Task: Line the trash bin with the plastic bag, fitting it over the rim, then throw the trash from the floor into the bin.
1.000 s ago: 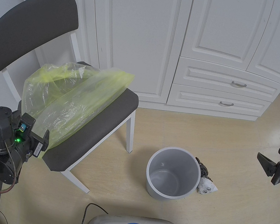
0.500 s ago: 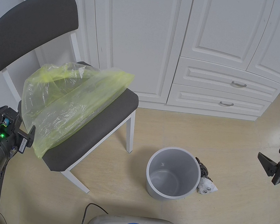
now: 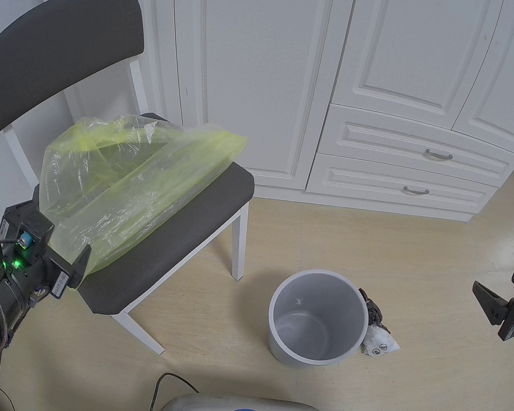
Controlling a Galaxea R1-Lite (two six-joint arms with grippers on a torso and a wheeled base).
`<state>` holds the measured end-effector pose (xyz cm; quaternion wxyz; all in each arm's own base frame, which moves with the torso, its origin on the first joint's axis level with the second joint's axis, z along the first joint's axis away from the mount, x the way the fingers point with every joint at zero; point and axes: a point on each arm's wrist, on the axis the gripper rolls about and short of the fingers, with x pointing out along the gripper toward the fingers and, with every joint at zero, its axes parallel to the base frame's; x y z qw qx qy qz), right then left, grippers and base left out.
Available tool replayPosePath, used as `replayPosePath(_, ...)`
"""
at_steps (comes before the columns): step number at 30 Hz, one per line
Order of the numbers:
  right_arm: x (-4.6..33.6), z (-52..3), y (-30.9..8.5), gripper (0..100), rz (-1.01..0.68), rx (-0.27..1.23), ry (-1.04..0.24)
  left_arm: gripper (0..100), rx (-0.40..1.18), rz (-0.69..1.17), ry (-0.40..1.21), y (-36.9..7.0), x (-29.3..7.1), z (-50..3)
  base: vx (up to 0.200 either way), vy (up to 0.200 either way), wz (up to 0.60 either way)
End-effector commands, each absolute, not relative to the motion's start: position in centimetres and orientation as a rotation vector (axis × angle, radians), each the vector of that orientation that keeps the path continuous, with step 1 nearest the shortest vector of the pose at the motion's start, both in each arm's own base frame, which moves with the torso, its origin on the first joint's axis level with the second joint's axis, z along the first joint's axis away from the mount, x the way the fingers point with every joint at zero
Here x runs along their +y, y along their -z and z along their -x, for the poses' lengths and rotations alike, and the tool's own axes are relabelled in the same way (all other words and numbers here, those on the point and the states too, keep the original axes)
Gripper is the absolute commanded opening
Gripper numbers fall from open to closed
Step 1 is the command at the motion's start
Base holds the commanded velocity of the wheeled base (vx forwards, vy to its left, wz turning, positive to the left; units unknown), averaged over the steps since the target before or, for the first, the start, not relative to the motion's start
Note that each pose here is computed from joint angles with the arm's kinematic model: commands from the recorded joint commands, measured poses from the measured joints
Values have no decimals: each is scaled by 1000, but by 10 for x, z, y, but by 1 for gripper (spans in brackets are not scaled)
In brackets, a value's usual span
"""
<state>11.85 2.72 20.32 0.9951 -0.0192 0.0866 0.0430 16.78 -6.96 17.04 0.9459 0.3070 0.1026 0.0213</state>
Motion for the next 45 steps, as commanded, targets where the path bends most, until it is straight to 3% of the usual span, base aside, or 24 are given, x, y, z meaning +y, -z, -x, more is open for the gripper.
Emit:
replayPosePath(1,27,-118,-202,100,51,178,-88,100,248,-680,56,-155,-88,-167,0,0,0)
replayPosePath(8,28,-119,-199,100,64,189,-91,100,379,-795,80,-122,-98,-185,0,0,0)
replayPosePath(17,28,-120,-199,100,65,195,-91,100,423,-822,-49,-119,-99,-202,0,0,0)
replayPosePath(28,28,-120,-199,100,63,193,-89,100,373,-774,-195,-141,-74,-212,0,0,0)
replayPosePath(38,28,-121,-198,100,64,197,-89,100,390,-775,-223,-137,-70,-221,0,0,0)
replayPosePath(45,28,-120,-199,100,63,191,-91,100,285,-765,-248,-166,-67,-212,0,0,0)
